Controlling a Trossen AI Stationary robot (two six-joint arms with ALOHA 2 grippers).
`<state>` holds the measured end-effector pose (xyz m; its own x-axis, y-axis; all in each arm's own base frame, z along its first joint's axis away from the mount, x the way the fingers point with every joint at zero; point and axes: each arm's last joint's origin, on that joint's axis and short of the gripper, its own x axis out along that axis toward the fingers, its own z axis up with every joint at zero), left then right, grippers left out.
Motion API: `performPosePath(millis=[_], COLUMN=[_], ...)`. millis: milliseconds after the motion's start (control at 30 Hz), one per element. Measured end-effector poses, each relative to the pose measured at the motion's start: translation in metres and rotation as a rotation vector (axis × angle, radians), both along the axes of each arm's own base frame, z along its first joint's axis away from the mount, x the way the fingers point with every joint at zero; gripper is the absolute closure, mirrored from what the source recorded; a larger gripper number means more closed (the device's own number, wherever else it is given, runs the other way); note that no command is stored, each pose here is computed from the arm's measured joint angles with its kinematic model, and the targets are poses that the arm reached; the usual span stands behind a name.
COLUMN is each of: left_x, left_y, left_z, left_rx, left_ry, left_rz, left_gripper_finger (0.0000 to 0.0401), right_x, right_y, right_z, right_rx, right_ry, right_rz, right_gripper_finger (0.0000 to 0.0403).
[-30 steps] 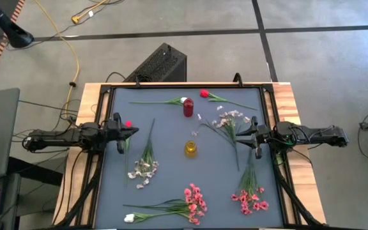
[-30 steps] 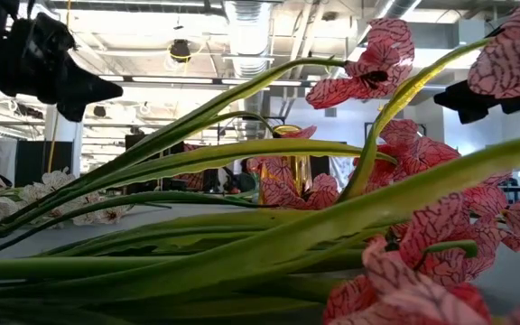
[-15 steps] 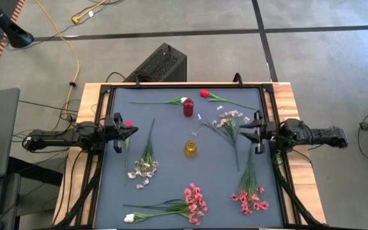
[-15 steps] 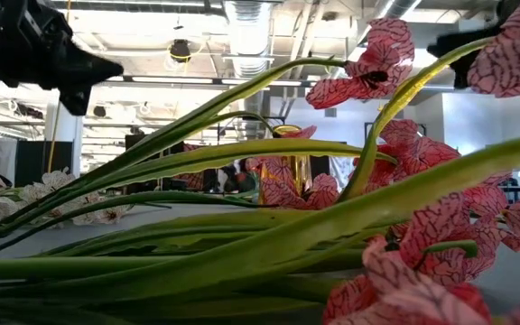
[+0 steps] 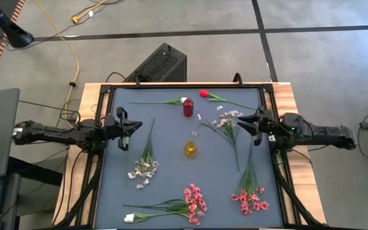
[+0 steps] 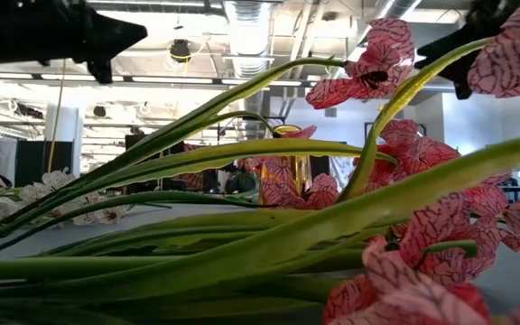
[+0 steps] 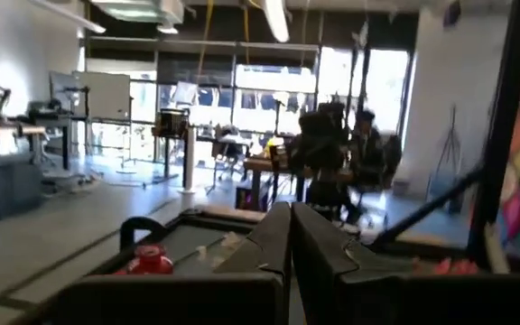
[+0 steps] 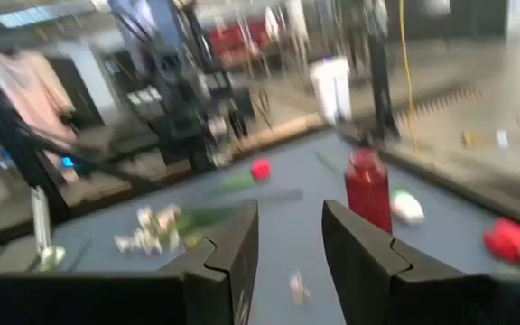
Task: Sort flowers into vase by color
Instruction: Put the right white flowers into the yellow flower vase
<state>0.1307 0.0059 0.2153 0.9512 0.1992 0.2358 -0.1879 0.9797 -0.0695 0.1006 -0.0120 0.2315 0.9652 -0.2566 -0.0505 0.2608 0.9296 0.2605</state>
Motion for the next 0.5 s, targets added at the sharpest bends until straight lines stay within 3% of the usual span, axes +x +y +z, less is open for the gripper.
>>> performPosePath(millis=[267, 500], left_x=[0.037, 0.077], left_y=[0.004, 0.003], left_z=[0.035, 0.040], left_rx=[0.046, 0.141], left_ry=[0.123, 0.403], left_rz=[0.134, 0.109], left_gripper_finger=[0.0401, 0.0401], right_x=[0.028, 0.049], right_y=[-0.002, 0.002], right_z=[0.026, 0.050], right_rx=[0.190, 0.353], right_ry=[0.307, 0.577], right_rz=[-0.031, -0.063], right_gripper_finger=[0.0251, 0.0251])
